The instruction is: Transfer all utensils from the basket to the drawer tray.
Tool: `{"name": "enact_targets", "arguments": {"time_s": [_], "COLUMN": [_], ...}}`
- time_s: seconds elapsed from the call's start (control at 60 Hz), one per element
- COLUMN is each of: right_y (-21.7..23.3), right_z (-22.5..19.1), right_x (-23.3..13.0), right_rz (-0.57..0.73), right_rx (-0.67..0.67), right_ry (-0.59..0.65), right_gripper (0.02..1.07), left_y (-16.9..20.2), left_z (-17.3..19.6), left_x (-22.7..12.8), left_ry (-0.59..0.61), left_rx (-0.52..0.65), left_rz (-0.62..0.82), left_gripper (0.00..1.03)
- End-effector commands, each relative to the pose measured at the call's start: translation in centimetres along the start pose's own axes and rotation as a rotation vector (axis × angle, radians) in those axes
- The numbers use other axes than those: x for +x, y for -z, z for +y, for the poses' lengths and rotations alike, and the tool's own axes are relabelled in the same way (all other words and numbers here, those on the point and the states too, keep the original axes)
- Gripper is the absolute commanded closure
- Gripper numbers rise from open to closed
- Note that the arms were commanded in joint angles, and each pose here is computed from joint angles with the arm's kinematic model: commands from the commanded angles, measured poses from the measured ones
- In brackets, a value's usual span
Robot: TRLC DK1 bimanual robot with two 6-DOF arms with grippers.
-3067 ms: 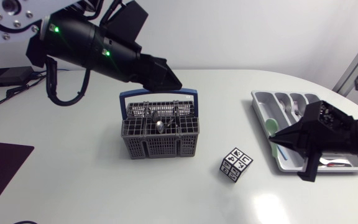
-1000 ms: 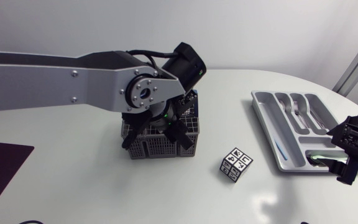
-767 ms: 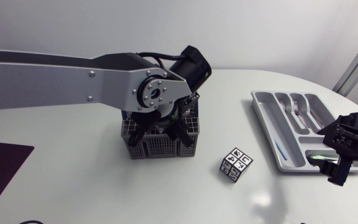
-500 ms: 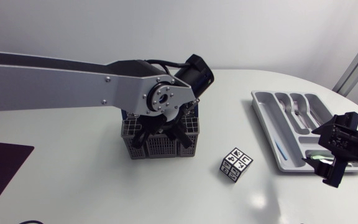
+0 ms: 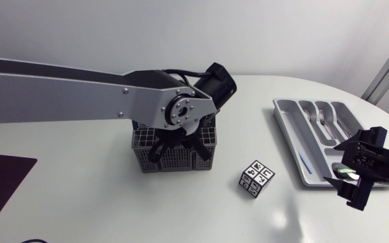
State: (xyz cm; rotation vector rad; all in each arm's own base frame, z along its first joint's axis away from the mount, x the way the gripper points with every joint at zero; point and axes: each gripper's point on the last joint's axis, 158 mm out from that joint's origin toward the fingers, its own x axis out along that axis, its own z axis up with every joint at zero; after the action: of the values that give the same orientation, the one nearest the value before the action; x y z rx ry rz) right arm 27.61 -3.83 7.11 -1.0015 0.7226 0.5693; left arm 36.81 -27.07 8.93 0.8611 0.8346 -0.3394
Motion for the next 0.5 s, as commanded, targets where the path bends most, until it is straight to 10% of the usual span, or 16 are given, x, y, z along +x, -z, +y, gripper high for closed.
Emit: {"name": "enact_targets", "arguments": {"time_s": [0.0, 0.483], "right_y": [0.2, -0.8], "right_z": [1.4, 2.1], "right_x": [0.3, 0.3], "right_rz": [0.006, -0.010], "right_rx": [0.020, 0.014], "right_ry": [-0.026, -0.033], "right_gripper": [0.08, 0.08], "left_y": [-0.5, -1.5], "left_z": [0.4, 2.9], "left_x": [-0.4, -4.4], "left_ry": [-0.023, -0.081], "left_rx": [-0.010, -0.009], "left_rz": [-0.009, -0.101], "left_gripper": [0.99, 0.99]}}
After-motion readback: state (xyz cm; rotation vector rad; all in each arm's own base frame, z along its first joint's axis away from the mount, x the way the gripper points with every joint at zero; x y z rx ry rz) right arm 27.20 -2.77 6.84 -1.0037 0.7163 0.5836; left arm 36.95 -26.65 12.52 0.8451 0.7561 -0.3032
